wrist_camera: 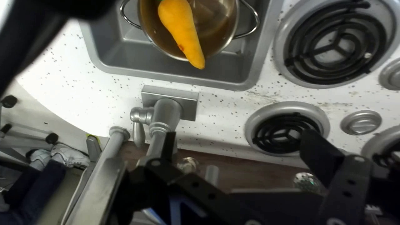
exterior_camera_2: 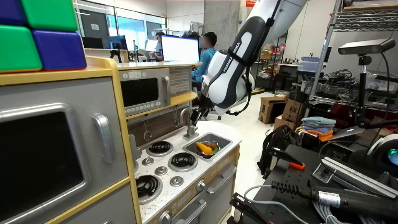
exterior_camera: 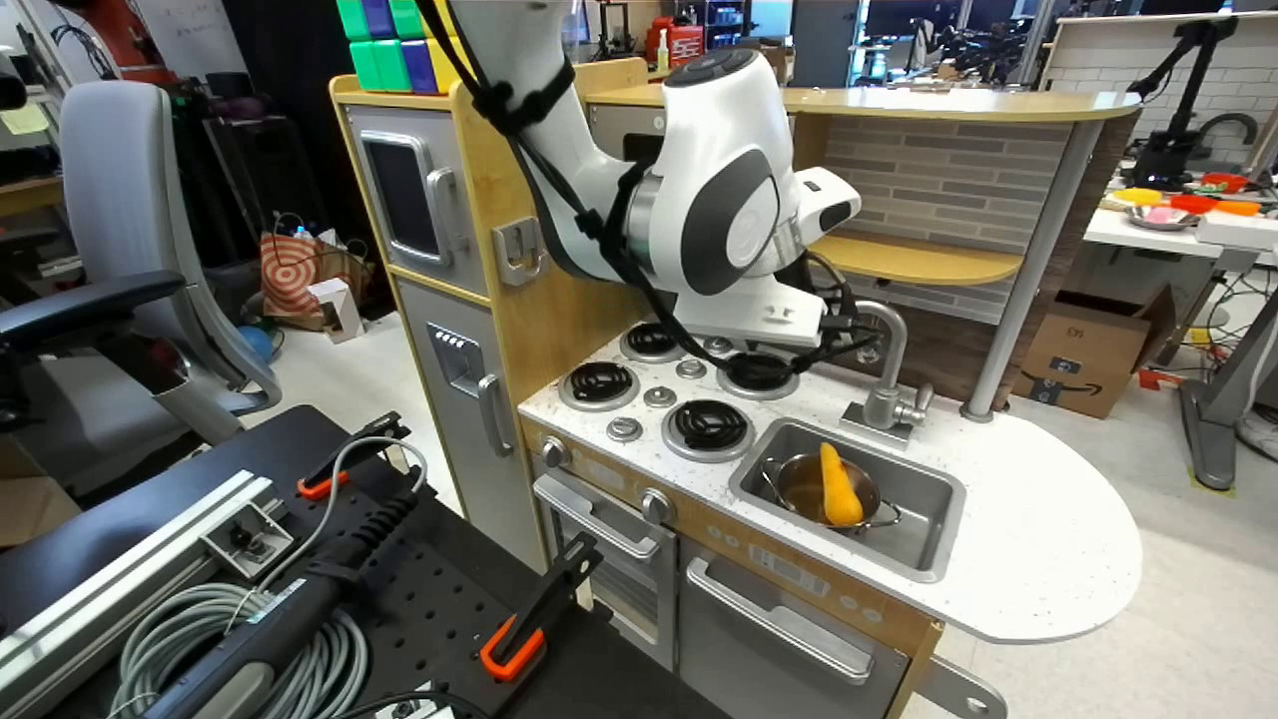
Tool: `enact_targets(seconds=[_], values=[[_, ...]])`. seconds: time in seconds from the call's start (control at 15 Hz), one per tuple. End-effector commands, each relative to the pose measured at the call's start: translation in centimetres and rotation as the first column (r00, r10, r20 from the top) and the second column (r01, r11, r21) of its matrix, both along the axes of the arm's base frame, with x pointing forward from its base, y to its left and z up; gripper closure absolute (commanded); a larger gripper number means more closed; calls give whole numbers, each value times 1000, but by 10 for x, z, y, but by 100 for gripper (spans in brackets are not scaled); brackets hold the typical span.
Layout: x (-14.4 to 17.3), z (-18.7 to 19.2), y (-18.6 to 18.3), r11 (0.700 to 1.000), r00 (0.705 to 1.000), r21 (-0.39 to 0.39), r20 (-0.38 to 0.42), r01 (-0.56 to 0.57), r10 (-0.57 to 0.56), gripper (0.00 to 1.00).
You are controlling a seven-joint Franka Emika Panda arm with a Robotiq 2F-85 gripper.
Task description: Put the carrot plush toy in the pot
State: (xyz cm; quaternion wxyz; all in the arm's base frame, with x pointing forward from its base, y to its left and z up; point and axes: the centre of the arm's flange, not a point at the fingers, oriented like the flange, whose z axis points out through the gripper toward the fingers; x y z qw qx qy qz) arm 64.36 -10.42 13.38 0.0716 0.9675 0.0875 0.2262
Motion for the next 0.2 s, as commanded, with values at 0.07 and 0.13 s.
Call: enact_targets(seconds=[0.07, 0.13], values=[[-9, 19, 2, 999, 1000, 32, 7, -21, 21, 0], [-10, 21, -1, 999, 1000, 27, 8, -18, 17, 0]])
